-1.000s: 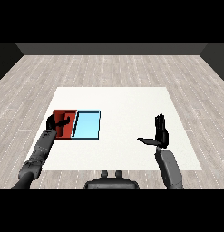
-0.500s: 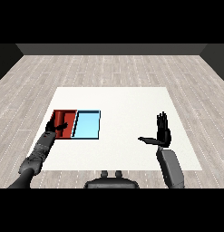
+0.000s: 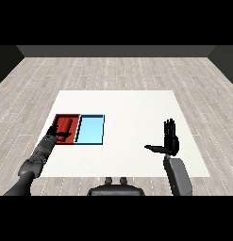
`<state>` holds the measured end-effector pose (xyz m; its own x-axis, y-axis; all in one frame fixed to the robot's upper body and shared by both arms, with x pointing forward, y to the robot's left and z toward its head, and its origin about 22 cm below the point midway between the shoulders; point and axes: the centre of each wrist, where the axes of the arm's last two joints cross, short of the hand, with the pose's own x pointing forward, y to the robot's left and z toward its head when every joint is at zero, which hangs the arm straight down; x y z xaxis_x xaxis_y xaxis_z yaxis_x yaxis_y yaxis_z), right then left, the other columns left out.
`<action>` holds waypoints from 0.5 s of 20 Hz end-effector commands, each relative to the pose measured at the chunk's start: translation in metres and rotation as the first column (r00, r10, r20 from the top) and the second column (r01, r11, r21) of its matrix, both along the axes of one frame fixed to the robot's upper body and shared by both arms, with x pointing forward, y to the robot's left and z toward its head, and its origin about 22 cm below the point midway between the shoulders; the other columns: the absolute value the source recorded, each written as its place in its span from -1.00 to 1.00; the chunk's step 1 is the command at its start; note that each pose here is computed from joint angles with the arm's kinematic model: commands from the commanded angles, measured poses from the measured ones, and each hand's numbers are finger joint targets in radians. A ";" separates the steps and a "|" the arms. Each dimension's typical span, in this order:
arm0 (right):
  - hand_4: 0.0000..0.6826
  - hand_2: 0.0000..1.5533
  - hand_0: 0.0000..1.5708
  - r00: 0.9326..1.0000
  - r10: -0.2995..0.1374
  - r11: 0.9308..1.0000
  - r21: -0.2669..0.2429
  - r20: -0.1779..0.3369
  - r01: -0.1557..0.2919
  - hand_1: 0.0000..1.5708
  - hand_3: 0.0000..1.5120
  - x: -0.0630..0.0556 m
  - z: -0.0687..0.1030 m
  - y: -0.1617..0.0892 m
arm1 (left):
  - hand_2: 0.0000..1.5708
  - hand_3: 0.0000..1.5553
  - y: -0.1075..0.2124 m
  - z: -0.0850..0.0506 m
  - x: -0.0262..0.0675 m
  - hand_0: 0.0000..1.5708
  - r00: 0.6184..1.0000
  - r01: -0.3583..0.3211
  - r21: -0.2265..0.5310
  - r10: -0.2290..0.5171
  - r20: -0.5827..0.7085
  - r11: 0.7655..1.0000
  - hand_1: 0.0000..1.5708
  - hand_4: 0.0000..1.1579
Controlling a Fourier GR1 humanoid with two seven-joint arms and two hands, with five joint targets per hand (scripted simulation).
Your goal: Pick the red can and put it in the red box
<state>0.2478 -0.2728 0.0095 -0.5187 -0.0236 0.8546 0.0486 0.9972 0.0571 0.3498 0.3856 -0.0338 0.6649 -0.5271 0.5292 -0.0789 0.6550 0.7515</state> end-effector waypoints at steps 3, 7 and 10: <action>-1.00 -1.00 -1.00 1.000 0.013 1.000 -0.009 0.023 -0.013 -1.00 -1.00 -0.005 0.015 -0.006 | -1.00 -1.00 -0.001 0.006 0.0052 -1.00 0.989 -0.082 -0.061 0.089 0.115 0.995 -1.00 -1.00; -1.00 -1.00 -1.00 1.000 0.024 1.000 -0.004 0.007 -0.024 -1.00 -1.00 -0.013 -0.009 -0.007 | -1.00 -1.00 0.000 0.013 0.0074 -1.00 0.857 -0.047 -0.205 0.144 0.495 0.978 -1.00 -1.00; -1.00 -1.00 -1.00 0.998 0.057 0.998 0.000 0.029 -0.057 -1.00 -1.00 -0.007 0.006 0.008 | -1.00 -1.00 -0.021 0.036 0.0296 -1.00 0.670 0.108 -0.256 0.120 0.733 0.961 -1.00 -1.00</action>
